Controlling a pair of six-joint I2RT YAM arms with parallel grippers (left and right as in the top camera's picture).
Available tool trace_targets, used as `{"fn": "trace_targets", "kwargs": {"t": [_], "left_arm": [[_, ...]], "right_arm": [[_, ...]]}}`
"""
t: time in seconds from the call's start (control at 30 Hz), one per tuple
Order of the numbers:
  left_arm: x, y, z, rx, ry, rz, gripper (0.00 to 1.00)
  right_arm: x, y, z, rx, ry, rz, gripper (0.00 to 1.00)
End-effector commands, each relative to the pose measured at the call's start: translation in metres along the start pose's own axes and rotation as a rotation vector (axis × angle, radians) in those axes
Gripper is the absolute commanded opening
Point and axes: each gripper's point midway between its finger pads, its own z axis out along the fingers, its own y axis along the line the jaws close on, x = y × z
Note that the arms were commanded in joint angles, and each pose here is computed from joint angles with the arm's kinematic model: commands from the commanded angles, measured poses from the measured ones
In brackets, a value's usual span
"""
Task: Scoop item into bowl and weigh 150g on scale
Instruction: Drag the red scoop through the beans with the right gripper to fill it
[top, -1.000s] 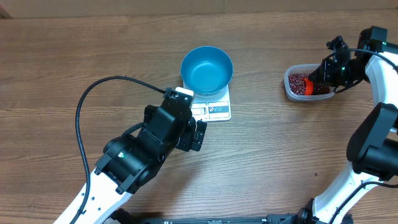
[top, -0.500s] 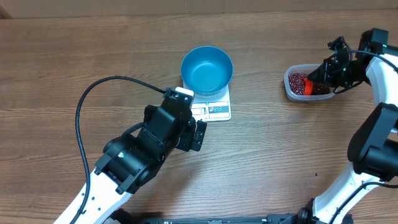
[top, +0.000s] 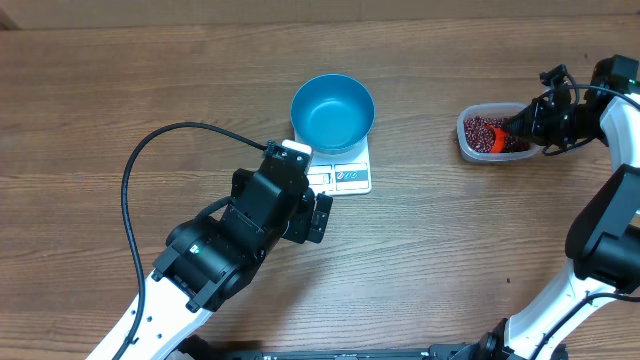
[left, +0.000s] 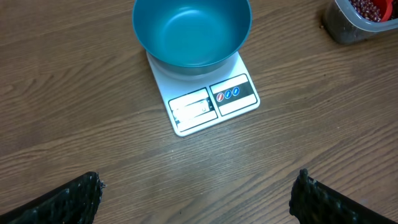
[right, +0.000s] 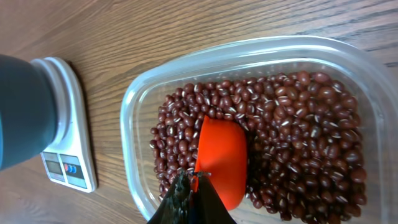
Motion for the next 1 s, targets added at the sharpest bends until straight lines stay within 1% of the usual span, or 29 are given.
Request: {"fn": "trace_targets", "kwargs": {"t": [0.0,0.1,0.27,0.67,0.97], "left_arm": [[0.000,-0.001,0.001,0.004,0.003,0.019,1.00],[0.000,-0.001,0.001,0.004,0.003,0.019,1.00],[0.000,-0.001,0.001,0.004,0.003,0.019,0.99],[0.000,-0.001,0.001,0.004,0.003,0.019,1.00],[0.000,-0.001,0.001,0.004,0.003,0.019,1.00]], "right_arm": [[0.006,0.002,0.007,-0.076,0.008,0.005,0.04],[0.006,0.001,0.006,-0.076,0.004,0.006,0.04],[0.002,0.010,0.004,-0.141,-0.019,-0.012,0.04],[0.000,0.009,0.004,-0.141,-0.031,-0.015,0.04],[-0.010,0.009,-0.011,-0.229,-0.103,0.001,0.04]]}}
